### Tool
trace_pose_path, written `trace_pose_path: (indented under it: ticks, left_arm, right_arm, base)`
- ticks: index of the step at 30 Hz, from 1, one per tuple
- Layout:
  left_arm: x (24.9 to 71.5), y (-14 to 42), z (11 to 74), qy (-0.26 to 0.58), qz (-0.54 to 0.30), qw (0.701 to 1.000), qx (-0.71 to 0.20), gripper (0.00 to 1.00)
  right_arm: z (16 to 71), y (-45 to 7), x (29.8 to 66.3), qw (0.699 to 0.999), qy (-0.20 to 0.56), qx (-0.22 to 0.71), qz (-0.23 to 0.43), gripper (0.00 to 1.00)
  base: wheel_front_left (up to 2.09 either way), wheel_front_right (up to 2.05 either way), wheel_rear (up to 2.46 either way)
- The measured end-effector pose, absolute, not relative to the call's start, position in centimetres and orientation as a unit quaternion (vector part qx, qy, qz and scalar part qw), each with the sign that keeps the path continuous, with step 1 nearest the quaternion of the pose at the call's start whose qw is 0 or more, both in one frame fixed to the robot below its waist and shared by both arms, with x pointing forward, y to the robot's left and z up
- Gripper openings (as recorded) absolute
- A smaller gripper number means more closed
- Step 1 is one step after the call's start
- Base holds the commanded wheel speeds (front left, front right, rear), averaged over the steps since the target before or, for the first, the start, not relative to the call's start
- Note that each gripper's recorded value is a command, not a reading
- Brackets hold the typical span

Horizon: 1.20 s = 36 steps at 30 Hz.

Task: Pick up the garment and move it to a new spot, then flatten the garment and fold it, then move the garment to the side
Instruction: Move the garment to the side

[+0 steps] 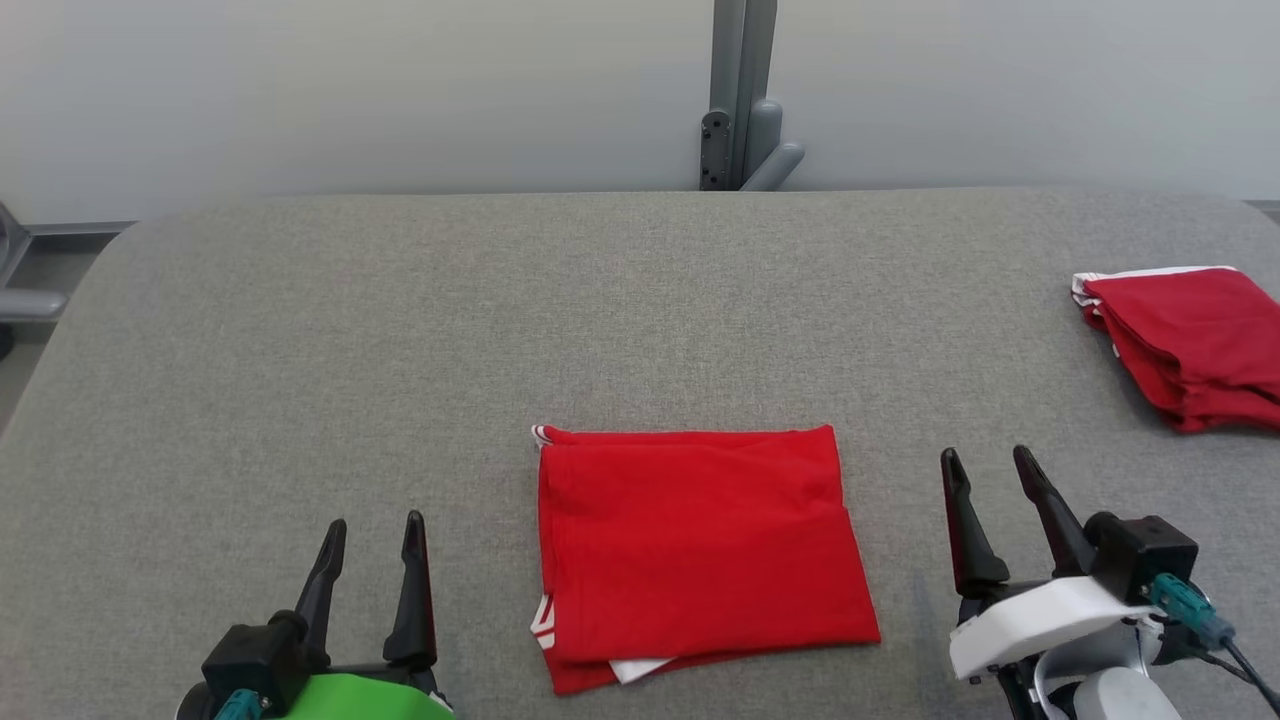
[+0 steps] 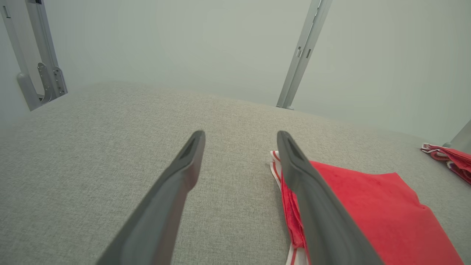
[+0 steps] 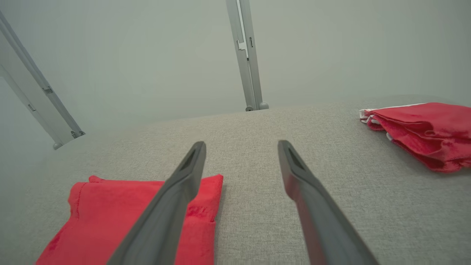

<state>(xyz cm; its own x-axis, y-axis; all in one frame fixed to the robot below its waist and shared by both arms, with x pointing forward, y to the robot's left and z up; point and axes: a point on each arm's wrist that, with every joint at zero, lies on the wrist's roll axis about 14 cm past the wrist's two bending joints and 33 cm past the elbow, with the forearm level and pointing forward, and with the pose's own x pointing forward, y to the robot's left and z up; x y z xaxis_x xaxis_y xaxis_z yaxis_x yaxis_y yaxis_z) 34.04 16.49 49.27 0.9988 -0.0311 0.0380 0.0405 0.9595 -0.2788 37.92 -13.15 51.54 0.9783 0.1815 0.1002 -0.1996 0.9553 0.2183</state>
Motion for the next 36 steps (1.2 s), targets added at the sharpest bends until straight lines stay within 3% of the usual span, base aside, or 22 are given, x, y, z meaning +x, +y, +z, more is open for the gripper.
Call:
trace_pose_path:
  ticks: [8, 18, 27, 34, 36]
  left_arm:
    - [34.1, 16.8, 48.7, -0.008, -0.012, 0.99, -0.138, 1.0]
    - [33.8, 17.7, 48.0, 0.001, 0.007, 0.99, -0.14, 1.0]
    - [33.3, 19.0, 47.2, 0.012, 0.032, 0.99, -0.14, 1.0]
    - [33.1, 19.5, 46.8, 0.016, 0.039, 0.99, -0.138, 1.0]
    - [33.2, 19.6, 46.9, 0.016, 0.039, 0.99, -0.137, 1.0]
  right_arm:
    - [47.8, -10.6, 39.3, 0.983, 0.075, 0.098, 0.139, 1.0]
    - [43.1, -8.3, 39.6, 0.943, 0.24, 0.115, 0.202, 1.0]
    - [40.0, -6.4, 39.7, 0.91, 0.32, 0.137, 0.226, 1.0]
    - [39.3, -5.1, 40.3, 0.901, 0.335, 0.142, 0.237, 1.0]
    - [39.2, -4.8, 40.5, 0.899, 0.337, 0.141, 0.241, 0.42]
  base:
    - [0.0, 0.0, 0.0]
    - [0.0, 0.0, 0.0]
    - [0.0, 0.0, 0.0]
    - [0.0, 0.0, 0.0]
    - [0.0, 0.0, 0.0]
